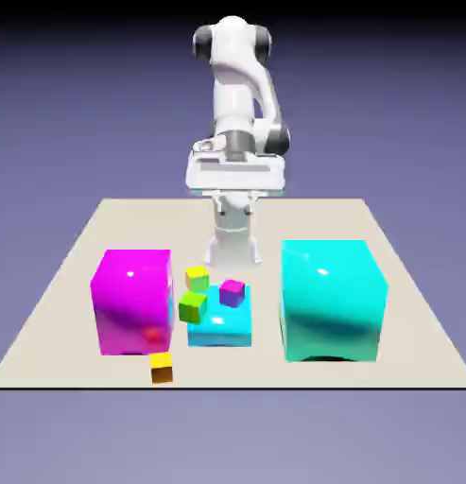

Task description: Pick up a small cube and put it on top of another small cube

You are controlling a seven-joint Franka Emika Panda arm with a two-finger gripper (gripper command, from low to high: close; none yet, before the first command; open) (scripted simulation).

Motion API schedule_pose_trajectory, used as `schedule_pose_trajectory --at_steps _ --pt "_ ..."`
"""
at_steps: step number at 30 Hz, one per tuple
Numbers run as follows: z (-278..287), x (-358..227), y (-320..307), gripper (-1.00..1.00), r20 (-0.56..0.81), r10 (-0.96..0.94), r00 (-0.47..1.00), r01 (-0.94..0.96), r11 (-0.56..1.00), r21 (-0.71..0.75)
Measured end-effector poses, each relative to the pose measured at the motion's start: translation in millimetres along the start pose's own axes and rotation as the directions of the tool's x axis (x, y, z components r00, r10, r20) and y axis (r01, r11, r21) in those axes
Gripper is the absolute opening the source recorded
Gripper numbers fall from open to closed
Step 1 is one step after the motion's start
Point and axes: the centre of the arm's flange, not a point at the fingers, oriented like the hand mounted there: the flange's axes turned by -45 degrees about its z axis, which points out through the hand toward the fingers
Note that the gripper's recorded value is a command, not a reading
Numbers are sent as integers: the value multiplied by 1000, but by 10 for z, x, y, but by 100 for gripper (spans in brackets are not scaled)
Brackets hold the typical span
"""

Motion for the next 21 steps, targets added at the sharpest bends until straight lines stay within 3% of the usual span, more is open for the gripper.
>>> schedule_pose_trajectory --at_steps 10,21 --pt "1084 11 495 0 346 -15 938 3 999 36" --pt "2219 -372 1082 0 659 -71 749 32 997 72"
